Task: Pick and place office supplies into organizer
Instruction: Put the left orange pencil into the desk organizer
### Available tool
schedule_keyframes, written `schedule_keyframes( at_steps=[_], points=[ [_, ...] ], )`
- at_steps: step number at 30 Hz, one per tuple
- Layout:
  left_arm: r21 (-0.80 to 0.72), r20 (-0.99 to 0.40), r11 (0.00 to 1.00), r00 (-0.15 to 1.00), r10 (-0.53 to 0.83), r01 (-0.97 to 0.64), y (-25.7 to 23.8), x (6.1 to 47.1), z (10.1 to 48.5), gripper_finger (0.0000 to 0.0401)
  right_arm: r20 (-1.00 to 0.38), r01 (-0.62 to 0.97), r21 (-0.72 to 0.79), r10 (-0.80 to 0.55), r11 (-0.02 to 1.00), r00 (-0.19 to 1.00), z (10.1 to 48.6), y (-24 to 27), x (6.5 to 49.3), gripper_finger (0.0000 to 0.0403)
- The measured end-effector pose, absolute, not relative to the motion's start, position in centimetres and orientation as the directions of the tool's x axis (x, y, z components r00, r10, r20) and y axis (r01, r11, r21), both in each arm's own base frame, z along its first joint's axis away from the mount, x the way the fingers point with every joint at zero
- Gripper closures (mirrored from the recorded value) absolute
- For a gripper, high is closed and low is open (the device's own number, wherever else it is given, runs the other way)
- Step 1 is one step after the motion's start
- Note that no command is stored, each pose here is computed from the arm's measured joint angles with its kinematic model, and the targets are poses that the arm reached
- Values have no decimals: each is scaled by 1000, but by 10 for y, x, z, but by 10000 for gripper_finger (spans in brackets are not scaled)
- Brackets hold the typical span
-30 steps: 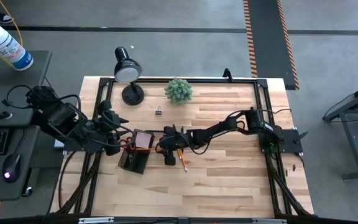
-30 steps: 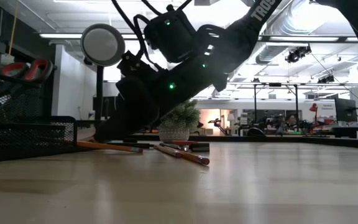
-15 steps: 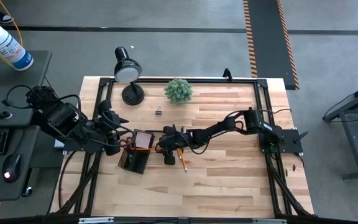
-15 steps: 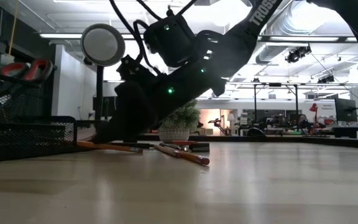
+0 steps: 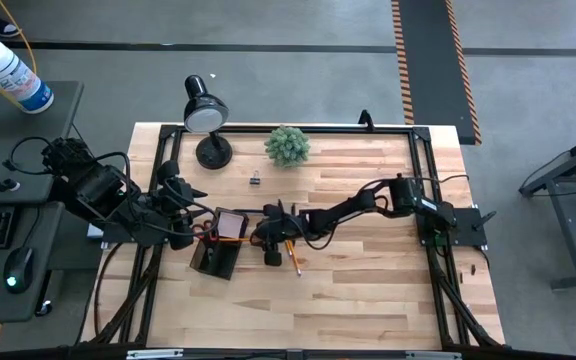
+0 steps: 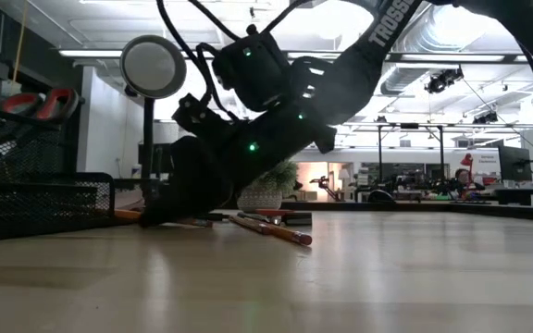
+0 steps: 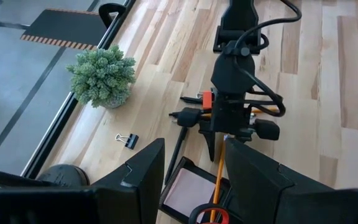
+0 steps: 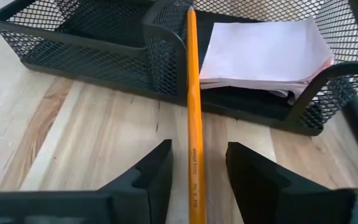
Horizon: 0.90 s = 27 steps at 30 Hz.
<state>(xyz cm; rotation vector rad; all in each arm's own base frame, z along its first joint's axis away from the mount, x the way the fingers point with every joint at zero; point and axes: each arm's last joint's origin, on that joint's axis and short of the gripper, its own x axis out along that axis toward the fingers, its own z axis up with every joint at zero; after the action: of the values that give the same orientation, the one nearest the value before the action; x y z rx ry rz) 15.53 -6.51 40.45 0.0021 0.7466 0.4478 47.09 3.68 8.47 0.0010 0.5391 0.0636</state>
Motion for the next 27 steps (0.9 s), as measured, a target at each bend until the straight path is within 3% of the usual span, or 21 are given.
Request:
schedule_keyframes(
  at_steps=[3,9,27],
  points=[
    [159,-655,906,644,394,-393,-65,155,404,247,-511,-63,16,63,998,857,85,37,471,288],
    [159,-655,906,644,394,-393,-65,155,404,247,-517,-71,-9,56,997,854,84,36,471,386],
    [160,-656,906,644,394,-392,-65,155,404,247,-574,-74,-101,2,992,819,116,28,462,388]
  ],
)
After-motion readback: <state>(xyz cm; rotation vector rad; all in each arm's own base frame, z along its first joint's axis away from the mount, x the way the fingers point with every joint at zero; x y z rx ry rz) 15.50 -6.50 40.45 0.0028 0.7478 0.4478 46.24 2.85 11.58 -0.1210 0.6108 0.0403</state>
